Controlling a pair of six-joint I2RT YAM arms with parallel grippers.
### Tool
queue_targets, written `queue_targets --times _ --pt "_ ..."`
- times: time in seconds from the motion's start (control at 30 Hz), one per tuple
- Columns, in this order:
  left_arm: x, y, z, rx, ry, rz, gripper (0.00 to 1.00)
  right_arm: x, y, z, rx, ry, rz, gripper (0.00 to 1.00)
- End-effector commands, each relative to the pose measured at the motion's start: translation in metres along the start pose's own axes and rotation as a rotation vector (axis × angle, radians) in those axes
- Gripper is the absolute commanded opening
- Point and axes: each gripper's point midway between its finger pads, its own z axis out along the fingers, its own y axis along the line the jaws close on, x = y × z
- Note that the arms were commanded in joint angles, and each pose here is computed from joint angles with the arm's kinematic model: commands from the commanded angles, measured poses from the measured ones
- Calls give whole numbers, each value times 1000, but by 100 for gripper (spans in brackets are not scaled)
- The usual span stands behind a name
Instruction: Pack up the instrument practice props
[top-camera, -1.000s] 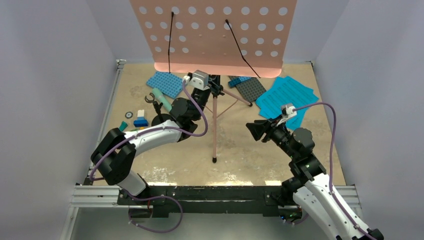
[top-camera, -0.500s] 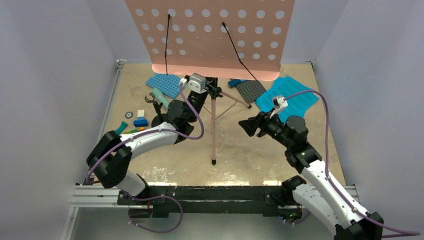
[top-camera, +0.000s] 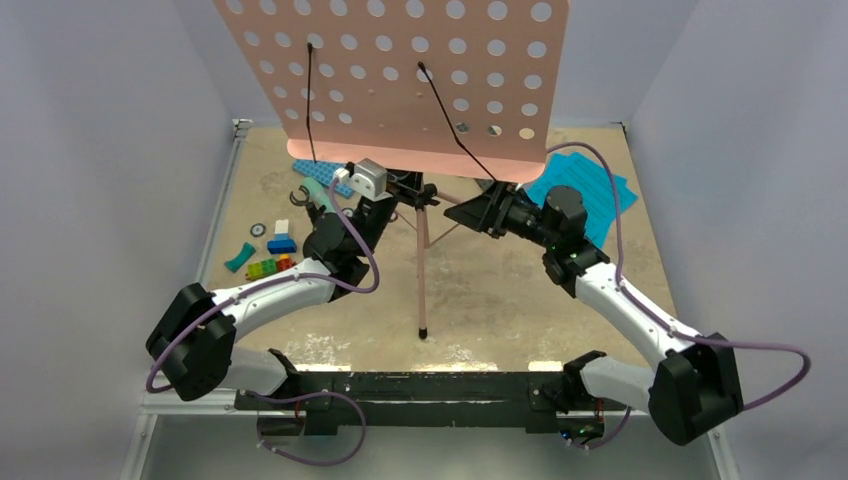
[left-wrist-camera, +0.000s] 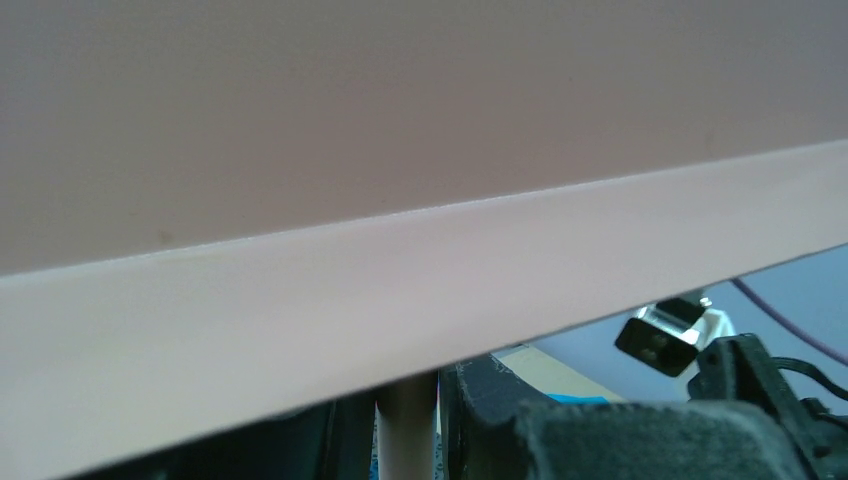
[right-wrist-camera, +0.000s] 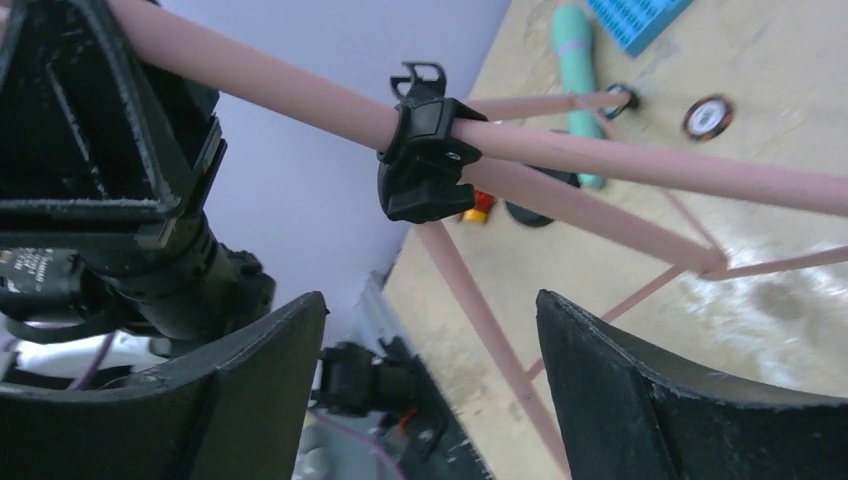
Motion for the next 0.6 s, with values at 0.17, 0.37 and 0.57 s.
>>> queue_targets --times 0.17,0.37,0.57 --pt "14 -17 1 91 30 45 0 -9 34 25 -140 102 284 81" --pt "26 -21 -1 117 53 60 0 -13 29 42 -170 137 378 66" --pt "34 -24 -4 138 63 67 0 -20 24 50 -175 135 412 52"
